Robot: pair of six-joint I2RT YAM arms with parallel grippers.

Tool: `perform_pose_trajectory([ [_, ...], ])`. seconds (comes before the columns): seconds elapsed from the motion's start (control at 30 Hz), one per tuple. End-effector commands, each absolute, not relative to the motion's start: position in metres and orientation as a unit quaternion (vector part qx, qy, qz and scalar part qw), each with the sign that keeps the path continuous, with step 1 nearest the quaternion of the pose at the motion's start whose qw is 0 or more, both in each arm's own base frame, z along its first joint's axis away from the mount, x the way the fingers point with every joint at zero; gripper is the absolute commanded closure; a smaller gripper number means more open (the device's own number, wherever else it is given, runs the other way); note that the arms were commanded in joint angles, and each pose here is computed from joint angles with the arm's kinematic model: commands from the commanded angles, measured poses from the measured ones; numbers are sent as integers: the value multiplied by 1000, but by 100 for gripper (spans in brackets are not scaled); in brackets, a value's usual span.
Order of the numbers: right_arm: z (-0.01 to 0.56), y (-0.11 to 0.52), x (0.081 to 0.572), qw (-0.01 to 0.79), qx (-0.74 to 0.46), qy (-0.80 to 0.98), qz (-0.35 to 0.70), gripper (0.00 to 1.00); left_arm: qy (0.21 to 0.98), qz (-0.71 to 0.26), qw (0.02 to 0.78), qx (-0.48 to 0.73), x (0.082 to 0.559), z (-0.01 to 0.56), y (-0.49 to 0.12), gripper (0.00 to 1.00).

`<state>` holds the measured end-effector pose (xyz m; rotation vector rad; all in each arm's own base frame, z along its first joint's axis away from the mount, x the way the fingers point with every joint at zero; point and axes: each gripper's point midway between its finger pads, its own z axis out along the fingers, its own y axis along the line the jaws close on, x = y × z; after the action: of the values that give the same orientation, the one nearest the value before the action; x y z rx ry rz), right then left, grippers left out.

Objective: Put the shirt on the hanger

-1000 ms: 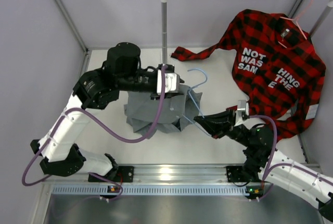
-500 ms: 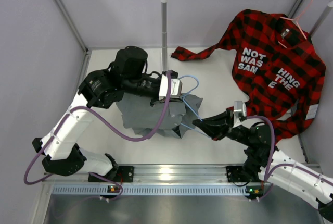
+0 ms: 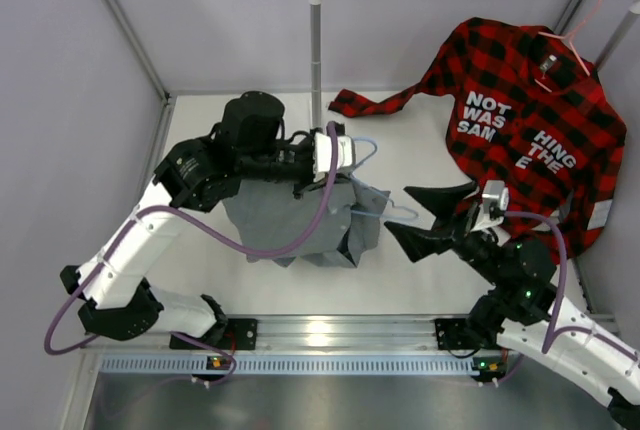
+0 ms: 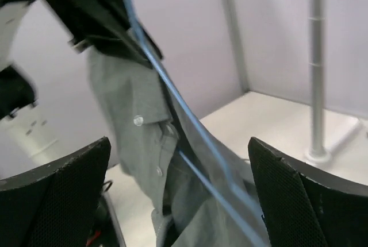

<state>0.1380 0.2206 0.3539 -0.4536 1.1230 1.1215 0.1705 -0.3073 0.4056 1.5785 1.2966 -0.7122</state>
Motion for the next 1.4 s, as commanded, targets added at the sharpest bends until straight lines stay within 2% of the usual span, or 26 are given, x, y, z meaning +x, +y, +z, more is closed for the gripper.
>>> perform_pose_trajectory([
  [0.0, 311, 178, 184, 668, -34, 617, 415, 1, 588, -210, 597, 504, 219, 456, -282, 100],
  [0.1, 283, 172, 186, 630, 48, 632, 449, 7, 629, -194, 625, 419, 233, 459, -263, 100],
  [0.13, 278, 173, 185, 620, 62, 633, 460, 14, 639, -204, 636, 381, 236, 463, -260, 100],
  [0.23, 258, 191, 181, 560, 102, 629, 529, 23, 669, -207, 642, 313, 241, 453, -246, 100],
  [0.27, 267, 199, 179, 543, 116, 605, 571, 25, 673, -212, 640, 305, 242, 446, -247, 100],
  [0.33, 244, 214, 182, 508, 123, 622, 583, 31, 666, -238, 639, 301, 233, 448, -248, 100],
  [0.43, 252, 226, 185, 492, 127, 617, 601, 39, 658, -263, 637, 302, 225, 442, -252, 100],
  [0.6, 239, 241, 208, 513, 118, 640, 560, 42, 662, -273, 627, 307, 222, 427, -255, 100],
  [0.73, 217, 241, 225, 523, 130, 664, 518, 48, 662, -276, 624, 311, 220, 425, -256, 100],
  [0.93, 212, 263, 225, 511, 92, 663, 540, 49, 656, -278, 627, 316, 218, 429, -256, 100],
  [1.07, 229, 277, 217, 509, 58, 633, 581, 53, 655, -278, 627, 316, 218, 430, -256, 100],
  [1.17, 232, 276, 219, 519, 56, 628, 577, 84, 656, -274, 628, 317, 219, 428, -255, 100],
  [1.2, 226, 274, 222, 519, 62, 638, 565, 100, 657, -265, 631, 315, 221, 428, -253, 100],
  [1.27, 236, 262, 231, 544, 74, 638, 540, 100, 655, -258, 639, 310, 220, 431, -245, 100],
  [1.3, 219, 257, 235, 537, 77, 671, 505, 100, 657, -254, 641, 307, 219, 430, -242, 100],
  [1.37, 237, 242, 241, 563, 83, 665, 484, 100, 652, -247, 652, 299, 216, 437, -231, 100],
])
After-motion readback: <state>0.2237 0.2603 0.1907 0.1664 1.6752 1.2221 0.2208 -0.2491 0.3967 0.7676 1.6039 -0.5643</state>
